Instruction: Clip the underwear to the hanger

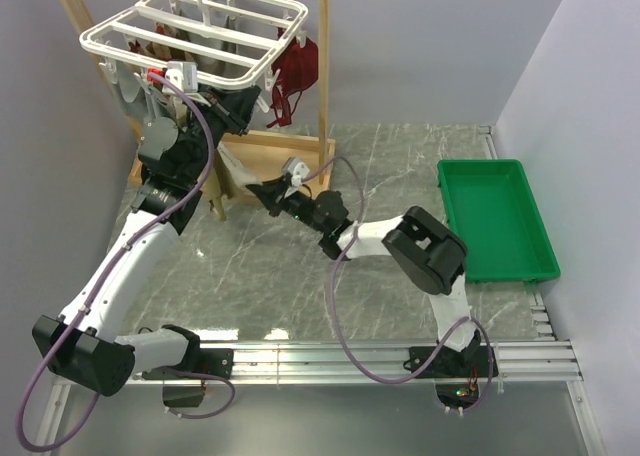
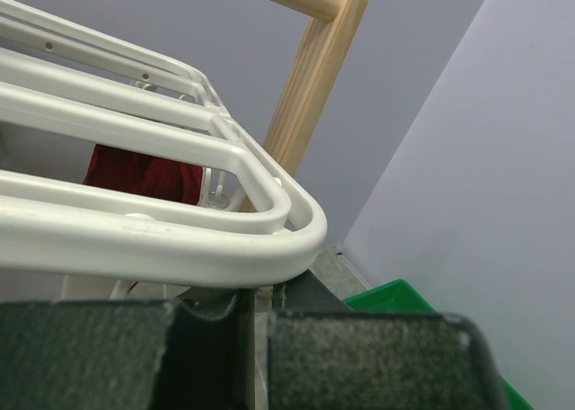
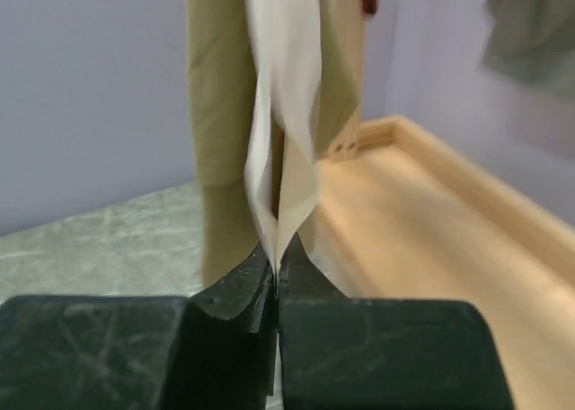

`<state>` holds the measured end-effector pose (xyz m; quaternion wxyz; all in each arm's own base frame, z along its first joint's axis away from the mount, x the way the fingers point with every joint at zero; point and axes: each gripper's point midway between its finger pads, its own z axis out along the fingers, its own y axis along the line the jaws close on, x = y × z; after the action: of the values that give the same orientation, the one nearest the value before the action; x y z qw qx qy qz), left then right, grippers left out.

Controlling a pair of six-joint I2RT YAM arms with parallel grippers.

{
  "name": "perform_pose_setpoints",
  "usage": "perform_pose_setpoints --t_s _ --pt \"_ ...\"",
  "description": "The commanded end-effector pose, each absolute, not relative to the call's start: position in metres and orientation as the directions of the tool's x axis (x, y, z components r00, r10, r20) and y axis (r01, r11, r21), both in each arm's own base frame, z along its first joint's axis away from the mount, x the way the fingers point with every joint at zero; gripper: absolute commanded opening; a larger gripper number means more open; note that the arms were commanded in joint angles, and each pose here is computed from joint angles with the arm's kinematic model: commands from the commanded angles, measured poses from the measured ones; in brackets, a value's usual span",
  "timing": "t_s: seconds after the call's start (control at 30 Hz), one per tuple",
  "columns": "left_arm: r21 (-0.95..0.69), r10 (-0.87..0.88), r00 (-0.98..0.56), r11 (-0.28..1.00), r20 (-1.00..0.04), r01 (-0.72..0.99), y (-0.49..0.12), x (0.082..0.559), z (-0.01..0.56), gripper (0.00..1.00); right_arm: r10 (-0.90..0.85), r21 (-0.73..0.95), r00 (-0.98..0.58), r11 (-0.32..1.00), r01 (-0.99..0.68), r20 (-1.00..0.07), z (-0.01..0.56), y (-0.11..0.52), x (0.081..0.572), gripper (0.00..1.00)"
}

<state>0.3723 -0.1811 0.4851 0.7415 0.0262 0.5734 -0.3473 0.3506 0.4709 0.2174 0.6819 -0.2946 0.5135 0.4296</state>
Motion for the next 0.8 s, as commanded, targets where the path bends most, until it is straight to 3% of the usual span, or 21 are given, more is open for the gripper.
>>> perform_pose_setpoints --t_s 0.0,0.27,0.77 --pt "-0.345 -0.467 0.094 0.762 -0.879 0.548 -0.175 0.364 0.487 0.00 0.379 -0.085 0.305 0.497 -0.863 -0.874 0.321 0.434 0.354 0.00" --pt "-0.332 -0.443 0.067 0.756 -0.894 0.565 -0.177 0.359 0.483 0.00 0.193 -0.317 0.458 0.495 -0.809 -0.868 0.355 0.427 0.363 0.00" --pt "-0.314 -0.408 0.013 0.722 -0.913 0.617 -0.185 0.350 0.473 0.00 0.157 -0.449 0.554 0.428 -0.784 -0.818 0.396 0.413 0.370 0.00"
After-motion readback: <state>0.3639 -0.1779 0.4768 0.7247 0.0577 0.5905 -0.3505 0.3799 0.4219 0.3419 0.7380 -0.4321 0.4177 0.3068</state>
